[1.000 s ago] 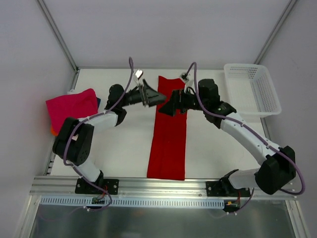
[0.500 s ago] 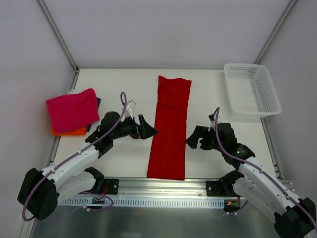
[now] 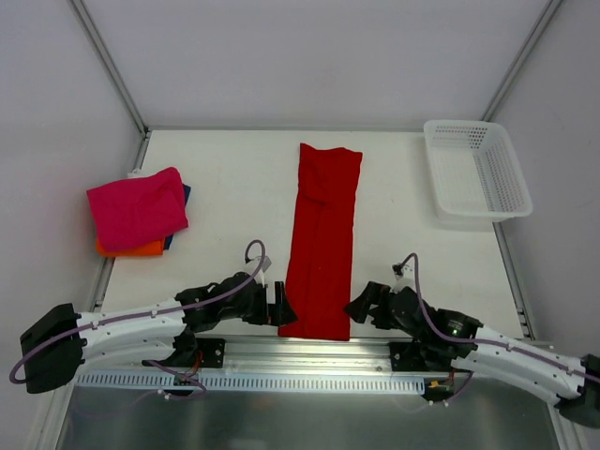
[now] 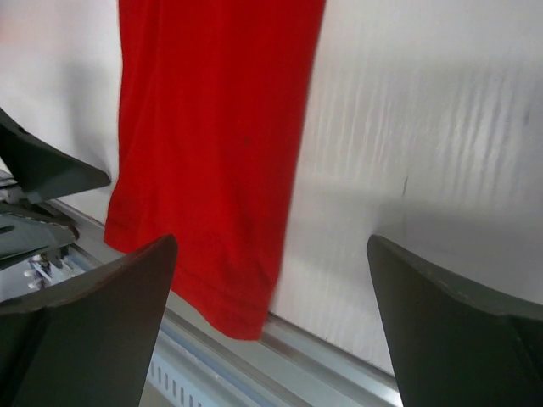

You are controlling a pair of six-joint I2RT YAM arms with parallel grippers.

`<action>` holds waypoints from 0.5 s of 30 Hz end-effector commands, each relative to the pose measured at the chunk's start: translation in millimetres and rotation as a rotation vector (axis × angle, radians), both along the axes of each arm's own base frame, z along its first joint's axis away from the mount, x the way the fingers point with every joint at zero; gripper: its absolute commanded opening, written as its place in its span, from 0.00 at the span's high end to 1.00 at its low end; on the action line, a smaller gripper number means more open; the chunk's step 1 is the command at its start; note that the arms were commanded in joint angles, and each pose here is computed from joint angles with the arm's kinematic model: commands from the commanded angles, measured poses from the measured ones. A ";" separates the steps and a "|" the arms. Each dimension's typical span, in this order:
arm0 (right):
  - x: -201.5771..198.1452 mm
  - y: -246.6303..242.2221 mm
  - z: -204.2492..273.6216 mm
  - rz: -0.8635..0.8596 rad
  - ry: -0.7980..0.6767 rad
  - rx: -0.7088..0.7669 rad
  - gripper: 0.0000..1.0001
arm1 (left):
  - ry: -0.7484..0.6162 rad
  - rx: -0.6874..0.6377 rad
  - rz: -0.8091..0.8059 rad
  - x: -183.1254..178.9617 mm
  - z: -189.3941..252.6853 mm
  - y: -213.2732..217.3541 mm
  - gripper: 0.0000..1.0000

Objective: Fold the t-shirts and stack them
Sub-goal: Fold the tshirt

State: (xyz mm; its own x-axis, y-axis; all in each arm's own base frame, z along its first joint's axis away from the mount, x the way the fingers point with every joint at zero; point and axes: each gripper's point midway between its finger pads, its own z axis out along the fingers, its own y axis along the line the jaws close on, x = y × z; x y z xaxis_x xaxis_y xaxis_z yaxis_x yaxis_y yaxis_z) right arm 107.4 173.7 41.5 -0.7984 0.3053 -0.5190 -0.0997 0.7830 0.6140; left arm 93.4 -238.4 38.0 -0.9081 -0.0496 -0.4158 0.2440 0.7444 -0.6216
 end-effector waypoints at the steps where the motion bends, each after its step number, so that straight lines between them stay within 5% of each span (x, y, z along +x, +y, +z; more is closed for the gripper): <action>1: -2.0 -9.5 -34.5 -0.131 0.028 -0.068 0.00 | 0.080 0.155 0.101 -16.9 -37.5 29.3 0.01; 15: -42.1 10.8 -13.9 -0.133 -0.010 -0.112 0.00 | 0.164 0.149 0.104 -55.6 -50.4 32.5 0.01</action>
